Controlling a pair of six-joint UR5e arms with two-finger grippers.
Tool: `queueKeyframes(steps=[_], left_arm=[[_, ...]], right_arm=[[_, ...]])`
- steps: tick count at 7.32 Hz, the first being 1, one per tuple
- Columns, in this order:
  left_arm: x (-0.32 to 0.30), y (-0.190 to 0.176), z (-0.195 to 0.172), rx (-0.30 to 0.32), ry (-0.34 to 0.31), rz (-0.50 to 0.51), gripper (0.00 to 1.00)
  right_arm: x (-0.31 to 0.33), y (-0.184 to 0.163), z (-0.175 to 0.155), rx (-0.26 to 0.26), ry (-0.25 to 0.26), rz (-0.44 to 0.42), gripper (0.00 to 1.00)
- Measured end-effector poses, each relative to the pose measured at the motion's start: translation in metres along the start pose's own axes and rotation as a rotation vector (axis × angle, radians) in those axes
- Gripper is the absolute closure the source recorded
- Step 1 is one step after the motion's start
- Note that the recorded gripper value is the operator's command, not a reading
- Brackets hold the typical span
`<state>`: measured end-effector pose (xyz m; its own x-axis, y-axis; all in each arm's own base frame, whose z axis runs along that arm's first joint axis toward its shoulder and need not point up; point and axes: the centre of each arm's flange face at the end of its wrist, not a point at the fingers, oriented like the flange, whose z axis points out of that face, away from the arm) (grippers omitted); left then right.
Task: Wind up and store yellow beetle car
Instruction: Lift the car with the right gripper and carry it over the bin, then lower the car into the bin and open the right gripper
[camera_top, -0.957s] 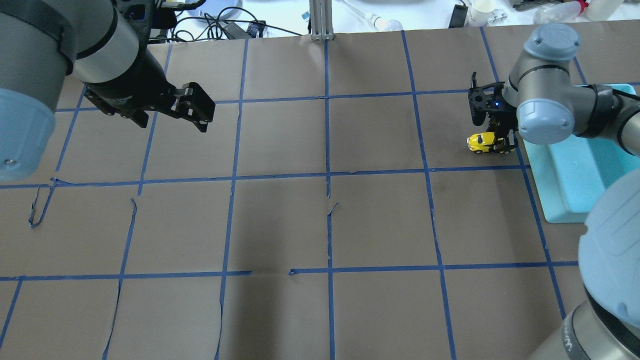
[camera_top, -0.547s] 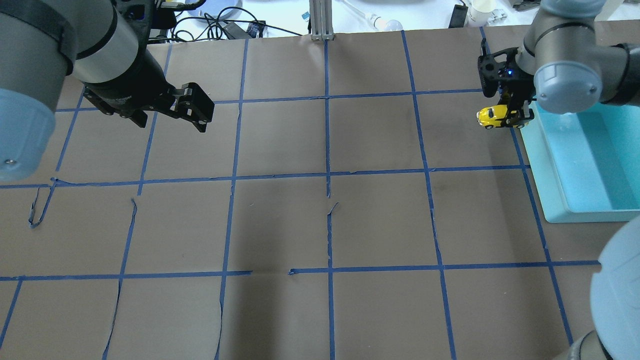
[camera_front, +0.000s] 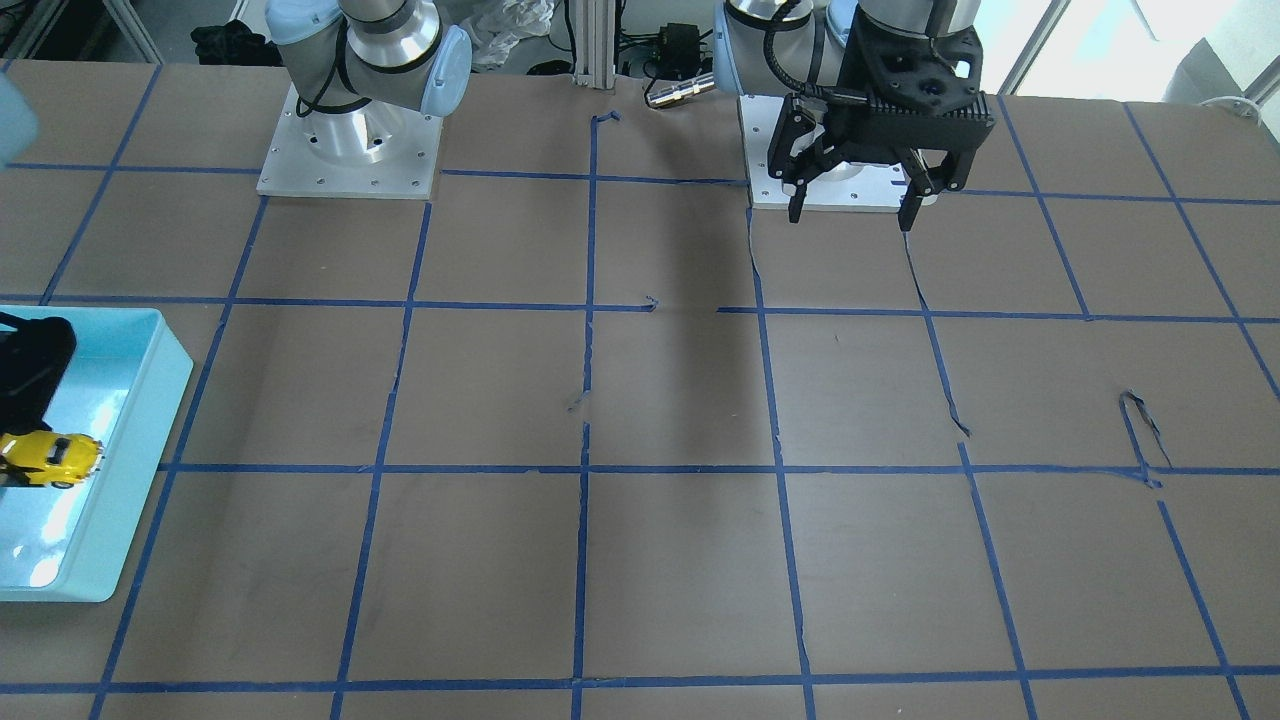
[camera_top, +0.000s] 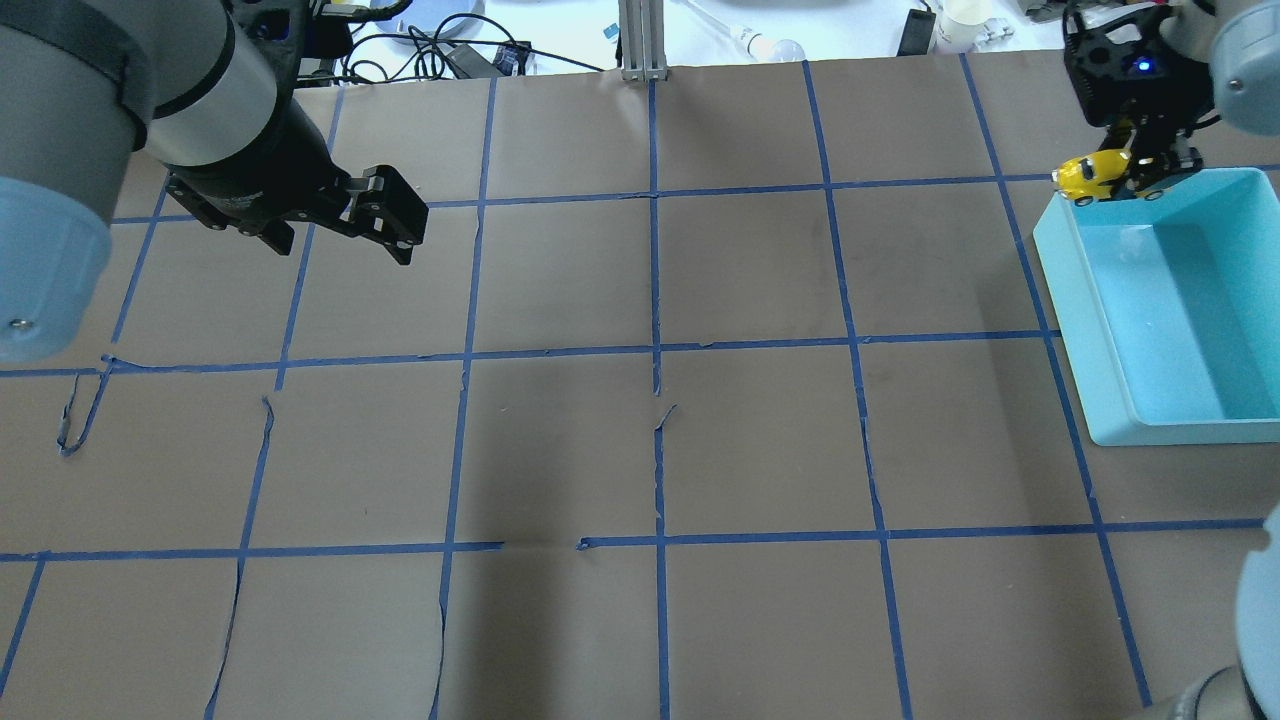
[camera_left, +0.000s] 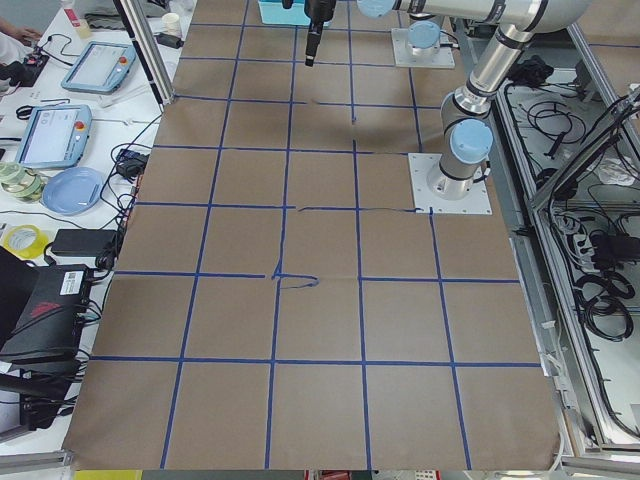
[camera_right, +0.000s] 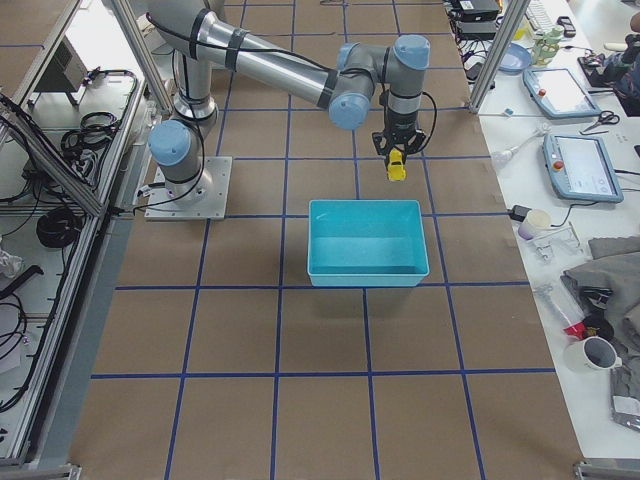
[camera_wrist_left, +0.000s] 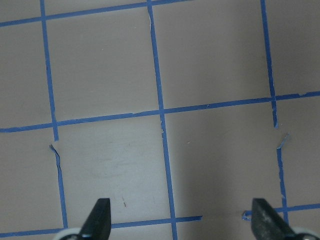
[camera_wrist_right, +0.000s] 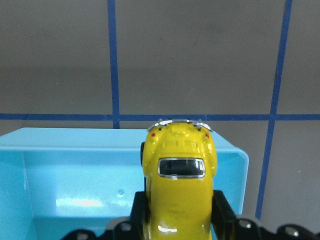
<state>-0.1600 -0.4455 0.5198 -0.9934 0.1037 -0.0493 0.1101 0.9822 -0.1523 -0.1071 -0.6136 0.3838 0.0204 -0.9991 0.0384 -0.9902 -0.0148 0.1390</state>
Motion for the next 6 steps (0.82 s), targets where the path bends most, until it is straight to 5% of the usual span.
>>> queueKeyframes(steps=[3,6], left_arm=[[0.001,0.000,-0.001,0.001,0.001,0.001,0.00],[0.001,0.000,-0.001,0.002,0.004,0.001,0.00]], right_arm=[[-0.039,0.075,0.066,0.025,-0.055,-0.030,0.93],[-0.073,0.094,0.152,0.059,-0.041,-0.048,0.90]])
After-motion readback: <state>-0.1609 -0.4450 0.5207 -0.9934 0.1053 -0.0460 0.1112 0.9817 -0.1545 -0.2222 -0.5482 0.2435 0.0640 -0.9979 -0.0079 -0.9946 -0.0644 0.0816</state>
